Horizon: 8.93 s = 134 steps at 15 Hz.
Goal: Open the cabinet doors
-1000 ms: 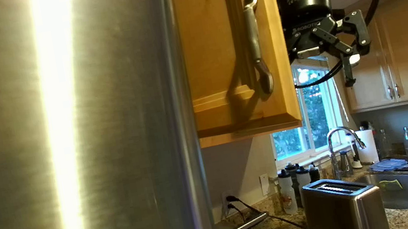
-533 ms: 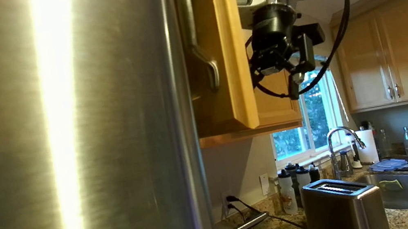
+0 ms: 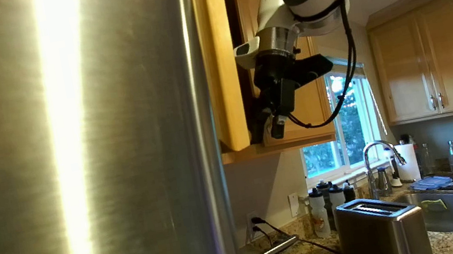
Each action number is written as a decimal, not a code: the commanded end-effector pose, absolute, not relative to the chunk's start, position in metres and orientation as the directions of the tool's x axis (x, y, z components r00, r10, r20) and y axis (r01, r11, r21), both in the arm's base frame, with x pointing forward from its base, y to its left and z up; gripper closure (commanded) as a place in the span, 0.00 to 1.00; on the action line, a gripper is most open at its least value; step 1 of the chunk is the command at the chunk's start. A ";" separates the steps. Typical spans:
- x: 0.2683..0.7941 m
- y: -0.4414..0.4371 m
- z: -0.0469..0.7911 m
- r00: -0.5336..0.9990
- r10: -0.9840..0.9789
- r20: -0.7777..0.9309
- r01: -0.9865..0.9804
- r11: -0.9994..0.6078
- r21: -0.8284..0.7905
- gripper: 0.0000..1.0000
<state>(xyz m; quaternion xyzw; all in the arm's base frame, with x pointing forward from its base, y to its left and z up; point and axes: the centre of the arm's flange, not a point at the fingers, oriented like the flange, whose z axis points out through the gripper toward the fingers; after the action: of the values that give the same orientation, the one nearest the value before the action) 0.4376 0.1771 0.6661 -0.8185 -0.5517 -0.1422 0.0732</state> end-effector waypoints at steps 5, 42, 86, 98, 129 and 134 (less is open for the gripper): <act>0.447 0.136 0.678 0.681 0.657 0.323 0.700 -0.713 -0.025 0.00; 0.509 0.026 0.739 0.732 0.074 0.678 0.004 -0.995 0.104 0.00; 0.361 -0.094 0.723 0.655 -0.462 0.598 -0.484 -0.864 -0.136 0.91; 0.307 -0.148 0.728 0.641 -0.574 0.510 -0.586 -0.795 -0.159 0.90; 0.290 -0.126 0.668 0.649 -0.484 0.588 -0.751 -0.532 0.391 0.00; 0.305 -0.119 0.674 0.649 -0.482 0.588 -0.749 -0.540 0.384 0.00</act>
<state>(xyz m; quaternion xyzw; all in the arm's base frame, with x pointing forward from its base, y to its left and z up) 0.3047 -0.1186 0.6743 -0.8516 0.3614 -0.2116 -0.3152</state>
